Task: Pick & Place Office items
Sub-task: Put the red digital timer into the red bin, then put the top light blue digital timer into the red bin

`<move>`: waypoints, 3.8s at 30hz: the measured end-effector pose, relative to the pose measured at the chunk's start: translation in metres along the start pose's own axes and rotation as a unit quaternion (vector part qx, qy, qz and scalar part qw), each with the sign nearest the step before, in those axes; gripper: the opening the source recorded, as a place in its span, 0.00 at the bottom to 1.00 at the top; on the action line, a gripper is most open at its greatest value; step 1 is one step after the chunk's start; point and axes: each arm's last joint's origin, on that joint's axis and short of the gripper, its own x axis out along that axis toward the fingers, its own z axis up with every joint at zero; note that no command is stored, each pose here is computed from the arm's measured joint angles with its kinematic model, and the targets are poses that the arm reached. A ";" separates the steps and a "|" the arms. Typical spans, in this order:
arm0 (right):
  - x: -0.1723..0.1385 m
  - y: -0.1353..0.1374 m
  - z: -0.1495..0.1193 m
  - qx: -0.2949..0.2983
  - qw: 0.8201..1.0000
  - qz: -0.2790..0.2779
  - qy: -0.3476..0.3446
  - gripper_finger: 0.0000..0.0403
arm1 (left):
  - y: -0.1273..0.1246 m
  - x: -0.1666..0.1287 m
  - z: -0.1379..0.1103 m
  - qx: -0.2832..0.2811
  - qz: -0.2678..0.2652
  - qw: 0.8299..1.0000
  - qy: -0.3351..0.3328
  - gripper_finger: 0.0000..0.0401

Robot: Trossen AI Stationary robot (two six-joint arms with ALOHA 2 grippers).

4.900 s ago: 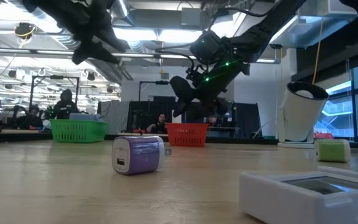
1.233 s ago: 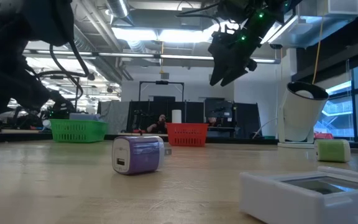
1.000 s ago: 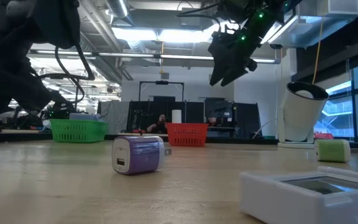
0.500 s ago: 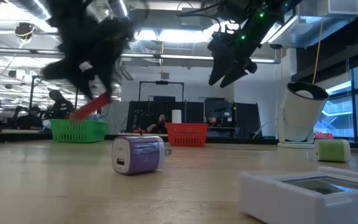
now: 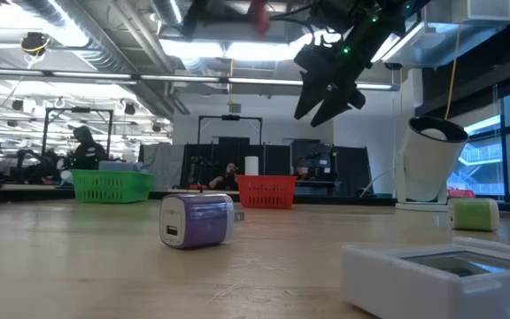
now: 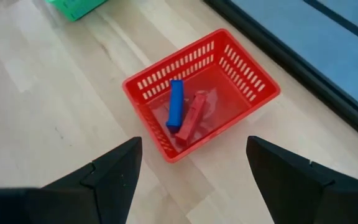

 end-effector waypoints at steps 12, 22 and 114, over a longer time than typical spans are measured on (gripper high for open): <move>0.000 0.001 0.000 0.000 1.000 0.014 0.005 0.72 | -0.013 -0.001 0.043 0.100 -0.172 0.967 -0.156 0.39; 0.001 -0.007 0.002 0.003 0.999 -0.050 -0.016 0.72 | 0.011 0.013 0.036 0.098 -0.109 0.986 -0.076 0.40; 0.005 -0.034 0.005 0.066 0.995 -0.069 0.010 0.72 | -0.036 -0.149 -0.179 -0.026 0.193 0.796 0.573 0.63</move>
